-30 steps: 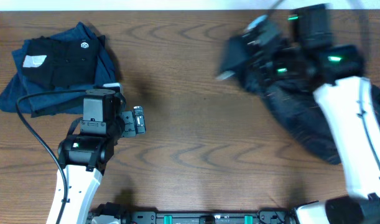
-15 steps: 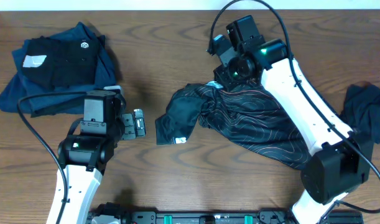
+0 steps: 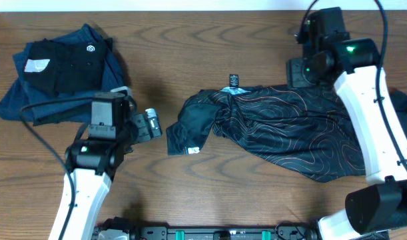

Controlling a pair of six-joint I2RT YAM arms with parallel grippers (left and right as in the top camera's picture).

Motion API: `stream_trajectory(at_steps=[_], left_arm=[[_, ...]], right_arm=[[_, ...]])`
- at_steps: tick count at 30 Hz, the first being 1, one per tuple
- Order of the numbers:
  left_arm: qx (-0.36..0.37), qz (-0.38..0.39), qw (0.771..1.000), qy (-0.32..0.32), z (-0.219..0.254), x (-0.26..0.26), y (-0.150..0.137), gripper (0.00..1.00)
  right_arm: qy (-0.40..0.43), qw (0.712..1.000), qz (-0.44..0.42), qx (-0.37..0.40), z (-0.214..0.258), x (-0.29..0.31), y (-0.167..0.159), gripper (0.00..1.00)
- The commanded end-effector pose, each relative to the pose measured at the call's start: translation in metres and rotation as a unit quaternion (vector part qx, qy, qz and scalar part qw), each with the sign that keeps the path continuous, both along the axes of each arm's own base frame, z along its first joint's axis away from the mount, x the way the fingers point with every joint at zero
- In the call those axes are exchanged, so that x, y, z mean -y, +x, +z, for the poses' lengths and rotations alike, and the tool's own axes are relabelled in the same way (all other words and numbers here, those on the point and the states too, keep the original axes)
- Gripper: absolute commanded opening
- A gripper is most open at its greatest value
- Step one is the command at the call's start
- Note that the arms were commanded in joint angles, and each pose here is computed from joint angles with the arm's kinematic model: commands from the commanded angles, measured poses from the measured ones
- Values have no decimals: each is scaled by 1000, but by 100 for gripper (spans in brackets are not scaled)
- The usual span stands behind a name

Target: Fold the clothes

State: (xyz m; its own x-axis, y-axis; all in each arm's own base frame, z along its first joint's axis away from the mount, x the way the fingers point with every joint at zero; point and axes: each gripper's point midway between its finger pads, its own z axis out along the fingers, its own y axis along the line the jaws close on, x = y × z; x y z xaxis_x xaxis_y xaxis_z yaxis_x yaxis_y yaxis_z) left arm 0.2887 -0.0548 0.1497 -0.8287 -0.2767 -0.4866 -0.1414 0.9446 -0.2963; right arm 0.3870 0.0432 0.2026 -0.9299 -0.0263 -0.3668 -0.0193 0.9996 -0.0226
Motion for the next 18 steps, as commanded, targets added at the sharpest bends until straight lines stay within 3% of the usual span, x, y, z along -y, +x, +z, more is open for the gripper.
stream_trajectory(at_steps=[1,6,18], left_arm=[[-51,-16,997,-63,-15,28,-1,98],[-104,-34,992,-61,-53,52,5,99],[-110,-100,987,-53,-120,108,36,96]], right_arm=[[4,999,-47,-3,0,19,0,65],[13,997,-71,-14,-2,31,-5,66],[12,997,-71,-25,-4,31,-10,66]])
